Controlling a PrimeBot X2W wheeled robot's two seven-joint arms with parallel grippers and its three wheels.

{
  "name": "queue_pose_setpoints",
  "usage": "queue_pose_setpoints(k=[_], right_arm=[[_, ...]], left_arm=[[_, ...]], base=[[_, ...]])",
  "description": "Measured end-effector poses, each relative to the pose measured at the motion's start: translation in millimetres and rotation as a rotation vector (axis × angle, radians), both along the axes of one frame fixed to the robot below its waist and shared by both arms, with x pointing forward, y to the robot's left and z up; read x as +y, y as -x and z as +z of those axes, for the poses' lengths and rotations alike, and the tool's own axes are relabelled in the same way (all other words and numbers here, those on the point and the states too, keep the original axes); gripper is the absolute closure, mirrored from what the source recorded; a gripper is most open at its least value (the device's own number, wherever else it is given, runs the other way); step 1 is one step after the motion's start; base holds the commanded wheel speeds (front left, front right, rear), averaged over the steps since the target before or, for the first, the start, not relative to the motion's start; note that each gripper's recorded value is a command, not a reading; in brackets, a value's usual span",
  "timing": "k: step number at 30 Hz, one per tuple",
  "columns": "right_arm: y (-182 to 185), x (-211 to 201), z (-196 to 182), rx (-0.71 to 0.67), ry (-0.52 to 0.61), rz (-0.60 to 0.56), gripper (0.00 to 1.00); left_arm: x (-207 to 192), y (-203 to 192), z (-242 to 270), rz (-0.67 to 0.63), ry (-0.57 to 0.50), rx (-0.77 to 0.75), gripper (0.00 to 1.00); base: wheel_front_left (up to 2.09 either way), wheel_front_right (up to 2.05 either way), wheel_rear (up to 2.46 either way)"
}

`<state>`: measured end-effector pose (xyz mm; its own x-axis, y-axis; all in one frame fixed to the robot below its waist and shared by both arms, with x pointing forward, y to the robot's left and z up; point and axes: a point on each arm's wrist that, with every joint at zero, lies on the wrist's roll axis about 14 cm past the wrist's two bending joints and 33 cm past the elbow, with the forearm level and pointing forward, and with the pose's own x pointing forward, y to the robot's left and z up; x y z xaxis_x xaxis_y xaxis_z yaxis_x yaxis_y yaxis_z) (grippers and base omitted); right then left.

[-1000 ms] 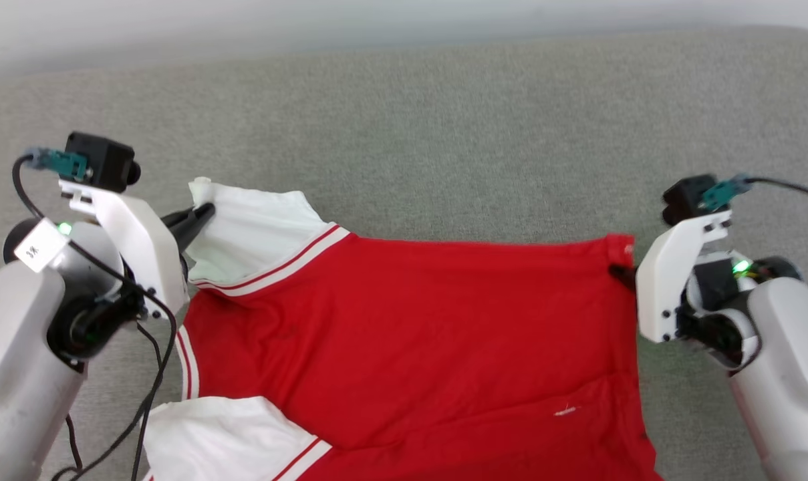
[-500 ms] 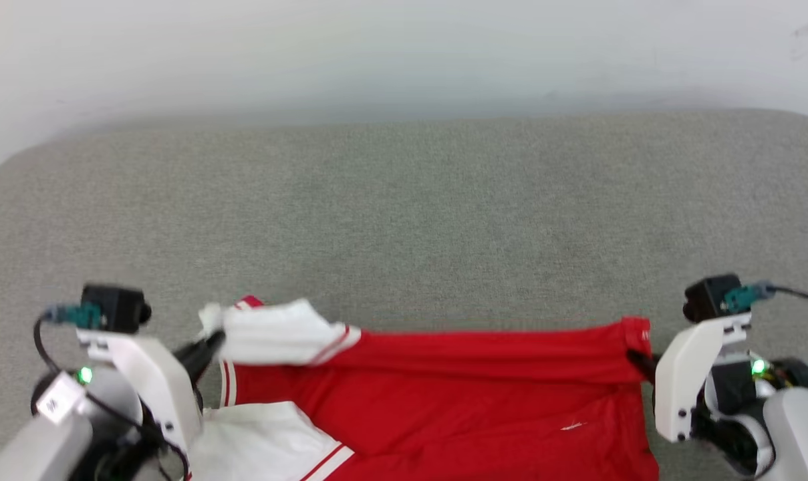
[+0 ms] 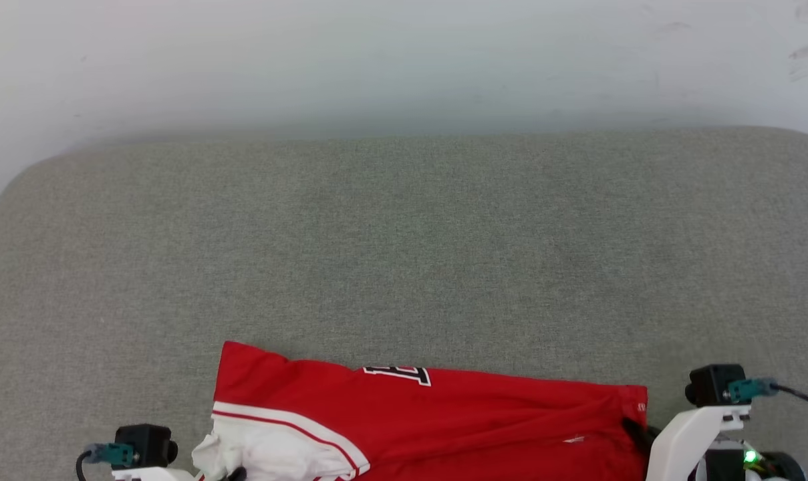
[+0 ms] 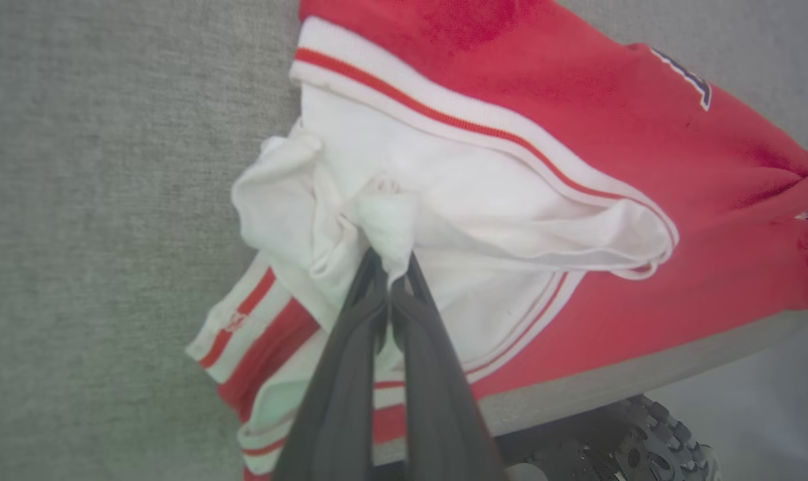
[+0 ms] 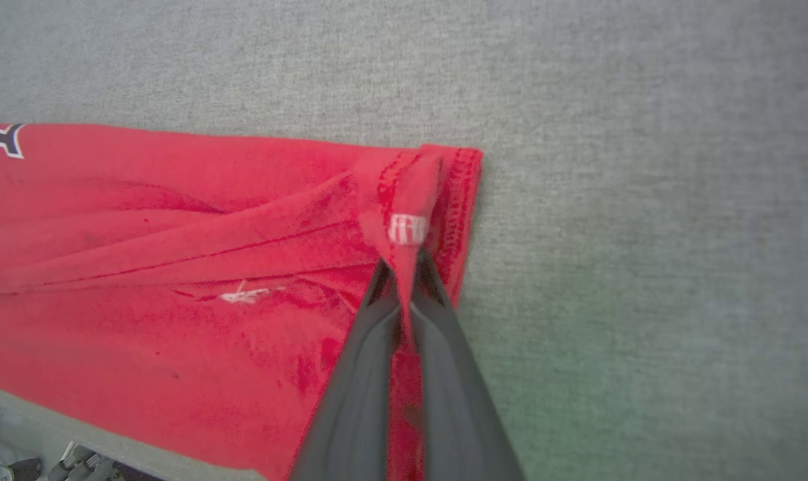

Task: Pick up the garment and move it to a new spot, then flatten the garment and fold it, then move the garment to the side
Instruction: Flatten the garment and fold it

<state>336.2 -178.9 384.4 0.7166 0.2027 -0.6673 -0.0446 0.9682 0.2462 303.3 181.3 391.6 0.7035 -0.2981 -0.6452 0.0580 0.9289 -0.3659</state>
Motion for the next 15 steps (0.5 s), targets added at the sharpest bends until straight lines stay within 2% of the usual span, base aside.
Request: queue_pose_setpoints(k=[1,2,3,4,5,6,9,15], right_arm=[[3,0,-2,0.0,-0.007,-0.009,0.58],[6,2,-5,0.007,-0.014,-0.015,0.25],[9,3,-7,0.007,-0.021,-0.02,0.0],[10,4,-8,0.0,-0.029,-0.027,0.0],[12,5,-8,-0.008,-0.037,-0.034,0.0],[12,5,-7,-0.021,-0.041,-0.042,0.0],[15,4,-4,-0.066,-0.058,-0.078,0.0],[14,1,19,-0.185,-0.073,-0.114,0.0]], left_arm=[[0,2,-4,0.008,0.001,0.009,1.0],[-1,4,-7,0.013,0.004,0.017,1.0],[-3,6,-11,0.018,0.01,0.025,0.66],[-6,7,-13,0.019,0.022,0.026,0.43],[-9,9,-15,0.019,0.036,0.034,0.11],[-11,9,-16,0.022,0.041,0.029,0.0],[-15,0,-10,0.035,0.054,-0.032,0.0],[-8,-26,17,0.074,0.009,-0.243,0.0]], base=[[0.0,0.0,0.0],[0.0,0.0,0.0],[0.0,0.0,0.0],[0.0,0.0,0.0],[0.0,0.0,0.0],[0.0,0.0,0.0],[0.0,0.0,0.0],[0.0,0.0,0.0]])
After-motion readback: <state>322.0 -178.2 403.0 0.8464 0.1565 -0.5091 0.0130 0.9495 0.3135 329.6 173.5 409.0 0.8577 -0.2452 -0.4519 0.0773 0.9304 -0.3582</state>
